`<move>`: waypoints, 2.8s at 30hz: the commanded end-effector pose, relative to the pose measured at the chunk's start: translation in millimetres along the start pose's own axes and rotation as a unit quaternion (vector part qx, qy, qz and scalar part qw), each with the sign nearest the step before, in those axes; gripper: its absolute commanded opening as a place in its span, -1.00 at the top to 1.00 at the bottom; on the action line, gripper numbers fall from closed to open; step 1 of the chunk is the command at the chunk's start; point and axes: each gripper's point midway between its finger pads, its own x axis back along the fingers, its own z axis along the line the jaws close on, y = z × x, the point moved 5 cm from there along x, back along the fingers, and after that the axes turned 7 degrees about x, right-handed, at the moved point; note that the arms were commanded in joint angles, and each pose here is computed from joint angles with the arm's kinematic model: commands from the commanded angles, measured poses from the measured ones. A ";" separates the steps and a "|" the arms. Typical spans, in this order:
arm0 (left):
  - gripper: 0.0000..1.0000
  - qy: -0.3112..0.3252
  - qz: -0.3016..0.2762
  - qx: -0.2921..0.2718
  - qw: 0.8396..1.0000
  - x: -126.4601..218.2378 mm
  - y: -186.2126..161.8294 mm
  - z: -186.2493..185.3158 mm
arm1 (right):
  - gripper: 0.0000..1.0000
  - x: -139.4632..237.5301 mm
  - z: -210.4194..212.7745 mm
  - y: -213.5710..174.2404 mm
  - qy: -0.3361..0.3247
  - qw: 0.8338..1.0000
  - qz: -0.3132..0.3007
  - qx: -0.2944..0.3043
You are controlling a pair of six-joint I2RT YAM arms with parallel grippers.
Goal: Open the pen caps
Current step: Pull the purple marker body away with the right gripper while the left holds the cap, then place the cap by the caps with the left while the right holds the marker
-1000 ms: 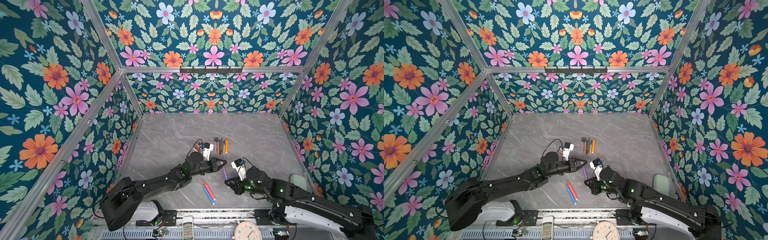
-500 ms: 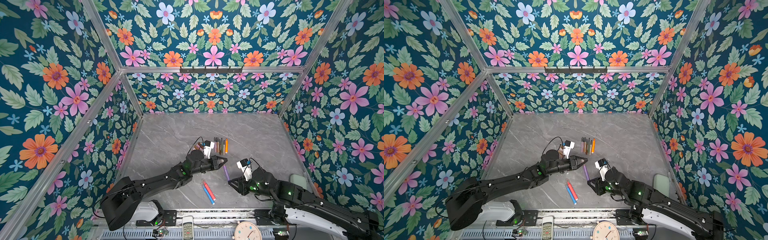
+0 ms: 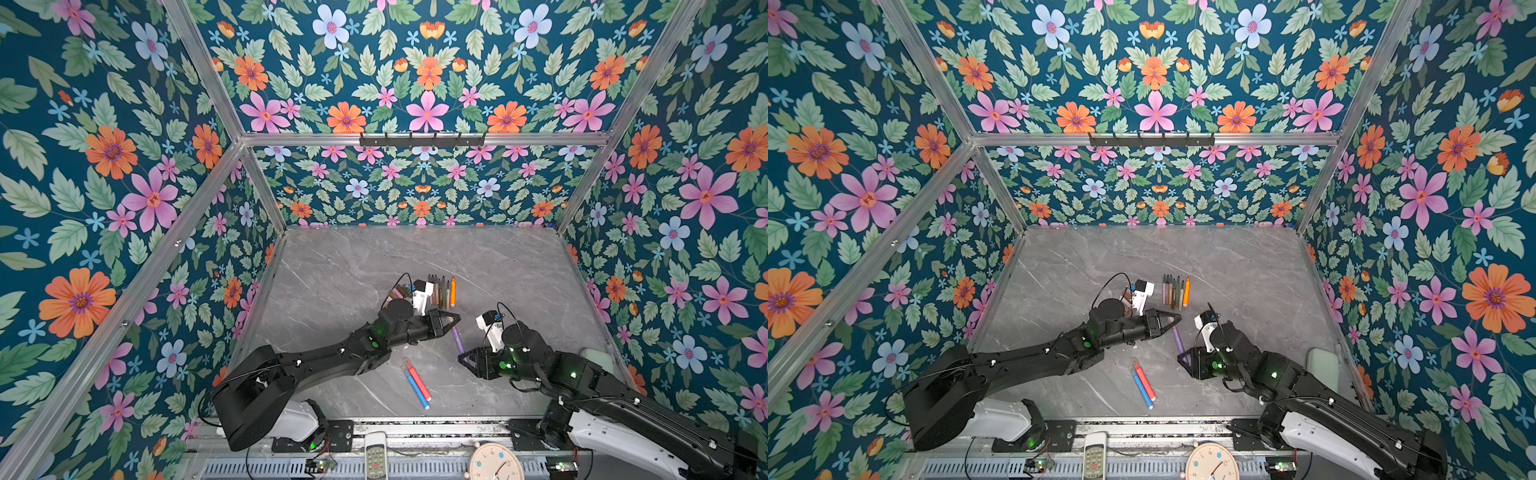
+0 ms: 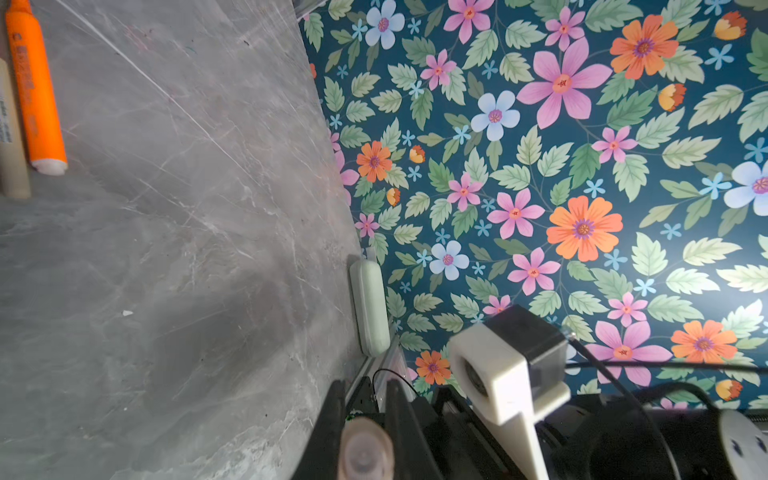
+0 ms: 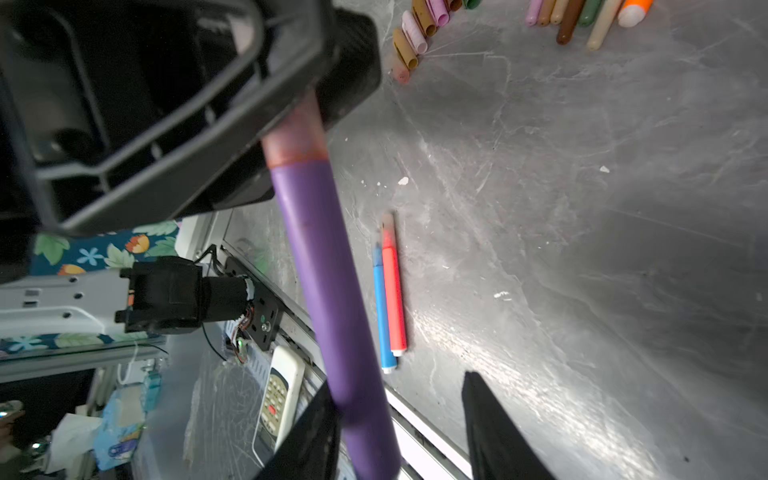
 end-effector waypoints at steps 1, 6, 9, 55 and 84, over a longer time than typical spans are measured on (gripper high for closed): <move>1.00 -0.034 0.008 -0.005 0.999 0.5 -1.2 -11.9 | 0.10 2.8 7.7 8.3 0.033 0.999 -0.001 0.000; 1.00 -0.047 0.019 -0.002 0.999 5.6 -6.2 -14.1 | 0.16 -2.5 16.8 17.7 0.047 0.999 0.010 0.000; 1.00 -0.046 0.029 -0.004 0.998 6.3 -9.7 -11.4 | 0.30 -6.6 18.0 21.7 0.046 0.999 0.010 -0.009; 1.00 0.276 -0.077 0.062 0.956 95.6 72.6 172.9 | 1.00 6.4 -105.8 -30.9 -0.185 0.979 -0.030 -0.081; 0.83 0.215 -0.106 0.142 0.960 90.7 103.9 219.0 | 1.00 7.2 -106.5 -32.1 -0.177 0.980 -0.038 -0.085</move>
